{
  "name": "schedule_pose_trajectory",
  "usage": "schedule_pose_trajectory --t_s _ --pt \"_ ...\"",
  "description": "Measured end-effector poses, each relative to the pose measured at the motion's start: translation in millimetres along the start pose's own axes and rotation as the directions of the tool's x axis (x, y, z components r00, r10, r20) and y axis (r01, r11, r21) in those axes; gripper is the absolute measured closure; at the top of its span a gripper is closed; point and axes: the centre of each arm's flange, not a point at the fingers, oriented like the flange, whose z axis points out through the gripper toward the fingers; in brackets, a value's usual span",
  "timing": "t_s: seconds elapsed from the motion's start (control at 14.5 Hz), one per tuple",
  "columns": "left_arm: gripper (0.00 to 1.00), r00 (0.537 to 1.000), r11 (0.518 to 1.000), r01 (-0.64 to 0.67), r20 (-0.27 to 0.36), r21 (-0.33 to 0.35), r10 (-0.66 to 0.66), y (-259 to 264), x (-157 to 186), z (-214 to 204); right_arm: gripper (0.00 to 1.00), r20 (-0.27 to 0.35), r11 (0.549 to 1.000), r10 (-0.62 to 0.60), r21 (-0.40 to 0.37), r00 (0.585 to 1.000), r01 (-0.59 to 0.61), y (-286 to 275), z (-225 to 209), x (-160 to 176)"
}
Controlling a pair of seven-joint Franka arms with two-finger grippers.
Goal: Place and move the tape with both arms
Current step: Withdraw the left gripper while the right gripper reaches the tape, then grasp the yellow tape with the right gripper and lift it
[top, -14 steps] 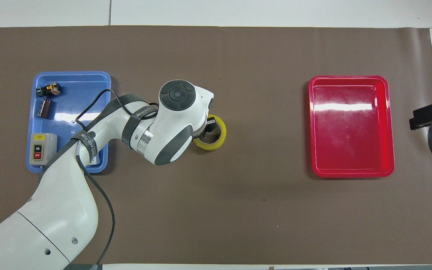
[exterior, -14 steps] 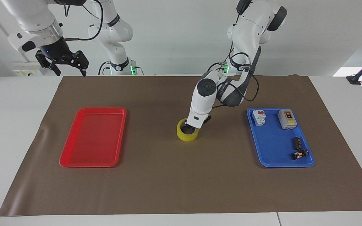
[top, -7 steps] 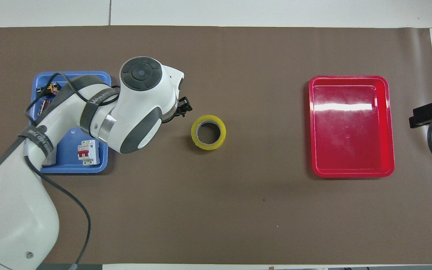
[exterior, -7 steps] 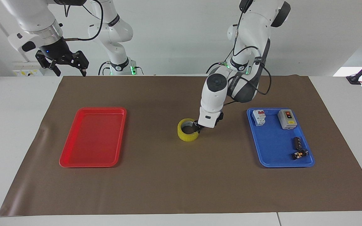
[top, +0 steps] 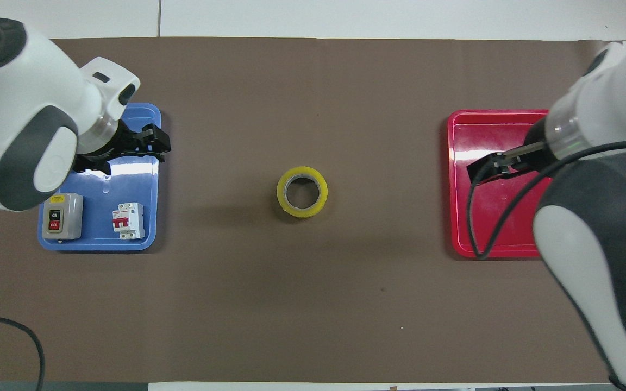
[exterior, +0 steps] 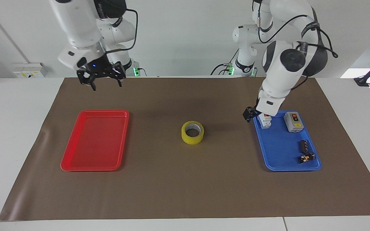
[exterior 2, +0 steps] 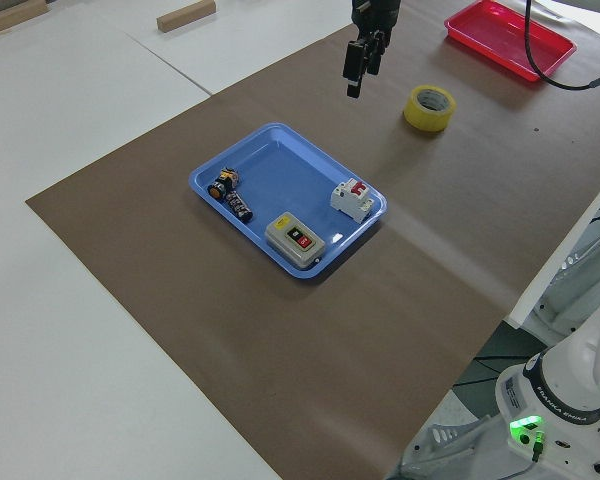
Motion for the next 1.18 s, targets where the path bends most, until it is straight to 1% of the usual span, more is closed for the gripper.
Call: schedule_pose_trajectory --t_s 0.07,0.21,0.41,0.55,0.69,0.83,1.04,1.18 --pt "0.00 0.999 0.999 -0.037 0.017 -0.001 0.037 -31 -2 -12 0.00 -0.013 1.000 0.000 0.000 1.000 0.000 -32 25 15" --pt "0.00 0.994 0.995 -0.099 0.036 -0.006 0.099 -73 -14 -35 0.00 -0.053 1.000 -0.009 0.002 0.999 0.010 -93 76 35" --pt "0.00 0.987 0.987 -0.159 0.008 -0.012 0.159 -93 -41 -72 0.00 -0.127 1.000 0.006 0.023 0.992 -0.003 -161 144 43" --pt "0.00 0.988 0.988 -0.152 -0.018 -0.014 0.151 -105 -53 -89 0.00 -0.143 1.000 0.002 0.029 0.990 0.002 -191 185 46" --pt "0.00 0.990 0.990 -0.137 -0.016 -0.019 0.137 -118 -56 -91 0.00 -0.155 0.999 -0.012 0.030 0.988 0.017 -209 222 52" --pt "0.00 0.991 0.990 -0.137 -0.001 -0.020 0.137 -122 -55 -85 0.00 -0.155 0.999 -0.017 0.026 0.988 0.022 -214 256 58" --pt "0.00 0.990 0.989 -0.142 0.008 -0.033 0.143 -118 -56 -80 0.00 -0.165 0.999 -0.012 0.027 0.986 0.017 -209 283 57" --pt "0.00 0.990 0.988 -0.142 0.011 -0.052 0.143 -116 -55 -79 0.04 -0.166 0.999 -0.012 0.027 0.986 0.016 -207 290 53"
